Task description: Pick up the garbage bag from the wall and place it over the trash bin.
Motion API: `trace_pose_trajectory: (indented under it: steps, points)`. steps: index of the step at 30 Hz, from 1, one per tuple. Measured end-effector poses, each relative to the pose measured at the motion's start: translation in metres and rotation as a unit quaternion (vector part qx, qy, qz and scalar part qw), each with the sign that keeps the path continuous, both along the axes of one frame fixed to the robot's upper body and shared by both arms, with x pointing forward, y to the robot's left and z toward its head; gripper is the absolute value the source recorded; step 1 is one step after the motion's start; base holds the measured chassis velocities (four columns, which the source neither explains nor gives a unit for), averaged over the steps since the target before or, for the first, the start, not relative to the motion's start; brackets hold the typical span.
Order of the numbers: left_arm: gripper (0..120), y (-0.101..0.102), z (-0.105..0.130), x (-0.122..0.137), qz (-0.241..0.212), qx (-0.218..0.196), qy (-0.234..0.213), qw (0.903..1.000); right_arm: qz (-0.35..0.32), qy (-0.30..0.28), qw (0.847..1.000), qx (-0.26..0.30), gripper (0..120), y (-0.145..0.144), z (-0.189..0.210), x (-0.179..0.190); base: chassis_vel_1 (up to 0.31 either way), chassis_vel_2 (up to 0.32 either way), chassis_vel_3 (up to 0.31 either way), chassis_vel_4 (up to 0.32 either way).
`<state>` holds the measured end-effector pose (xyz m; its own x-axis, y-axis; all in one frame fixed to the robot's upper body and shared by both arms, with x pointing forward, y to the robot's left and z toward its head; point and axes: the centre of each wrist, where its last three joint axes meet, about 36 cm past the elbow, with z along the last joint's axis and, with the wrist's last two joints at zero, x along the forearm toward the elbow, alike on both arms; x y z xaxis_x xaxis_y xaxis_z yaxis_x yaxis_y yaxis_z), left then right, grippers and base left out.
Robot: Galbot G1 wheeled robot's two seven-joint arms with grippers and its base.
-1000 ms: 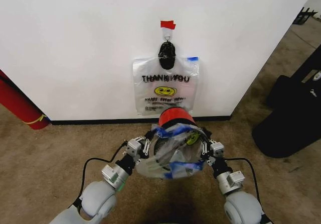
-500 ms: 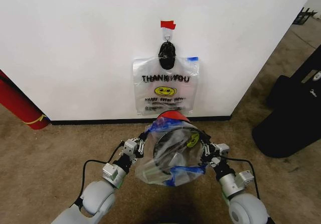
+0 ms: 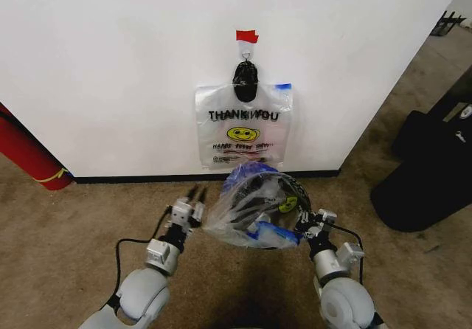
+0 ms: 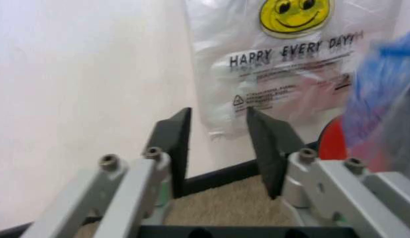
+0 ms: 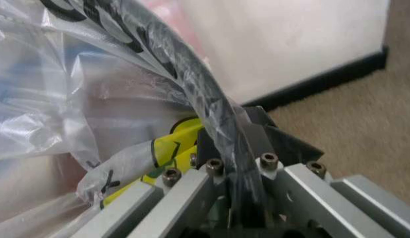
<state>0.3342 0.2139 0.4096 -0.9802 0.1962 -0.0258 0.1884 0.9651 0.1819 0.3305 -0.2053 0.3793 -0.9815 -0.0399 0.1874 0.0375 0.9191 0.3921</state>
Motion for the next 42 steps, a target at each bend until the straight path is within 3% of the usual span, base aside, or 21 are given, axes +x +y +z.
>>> trace_pose_trajectory:
  steps: [2, 4, 5, 6, 9, 15, 18, 24, 25, 30, 32, 42]
  points:
    - [50, -0.003, 0.014, -0.01, -0.036, -0.015, -0.018, 0.9991, -0.006, 0.005, 1.0, 0.0, 0, 0.001, 0.0, 0.002, 0.0, 0.0, 0.0, 0.0]
    - [56, -0.006, 0.02, -0.018, -0.105, -0.036, -0.044, 0.9928, -0.007, 0.007, 1.0, 0.0, 0, 0.003, 0.0, 0.003, 0.0, 0.0, 0.0, 0.0]
    - [56, -0.006, 0.02, -0.018, -0.105, -0.036, -0.044, 0.9928, -0.007, 0.007, 1.0, 0.0, 0, 0.003, 0.0, 0.003, 0.0, 0.0, 0.0, 0.0]
    - [63, -0.009, 0.019, -0.023, -0.172, -0.048, -0.065, 0.9818, -0.006, 0.007, 1.0, -0.002, 0, 0.004, -0.001, 0.003, 0.0, 0.0, 0.0, 0.0]
    - [75, -0.012, 0.005, -0.031, -0.269, -0.041, -0.077, 0.9591, 0.0, -0.008, 1.0, -0.018, 0, 0.005, -0.004, 0.004, 0.0, 0.0, 0.0, 0.0]
    - [94, -0.014, -0.022, -0.04, -0.319, -0.004, -0.052, 0.9462, 0.017, -0.049, 0.998, -0.045, 0, 0.006, -0.008, 0.0, 0.0, 0.0, 0.0, 0.0]
    - [95, -0.017, -0.026, -0.044, -0.326, 0.011, -0.021, 0.9451, 0.025, -0.072, 0.995, -0.062, 0, 0.005, -0.009, -0.002, 0.0, 0.0, 0.0, 0.0]
    - [84, -0.023, -0.026, -0.046, -0.314, 0.027, 0.026, 0.9486, 0.034, -0.108, 0.989, -0.092, 0, 0.006, -0.011, -0.005, 0.0, 0.0, 0.0, 0.0]
    - [75, -0.025, -0.024, -0.048, -0.313, 0.026, 0.045, 0.9484, 0.038, -0.119, 0.987, -0.105, 0, 0.007, -0.012, -0.006, 0.0, 0.0, 0.0, 0.0]
    - [61, -0.025, -0.022, -0.052, -0.313, 0.034, 0.071, 0.9466, 0.041, -0.131, 0.984, -0.113, 0, 0.008, -0.01, -0.008, 0.0, 0.0, 0.0, 0.0]
    - [49, -0.025, -0.021, -0.055, -0.31, 0.024, 0.077, 0.9473, 0.04, -0.135, 0.983, -0.118, 0, 0.008, -0.009, -0.008, 0.0, 0.0, 0.0, 0.0]
    - [18, -0.026, -0.015, -0.061, -0.321, -0.014, 0.094, 0.9422, 0.037, -0.141, 0.982, -0.123, 0, 0.011, -0.009, -0.006, 0.0, 0.0, 0.0, 0.0]
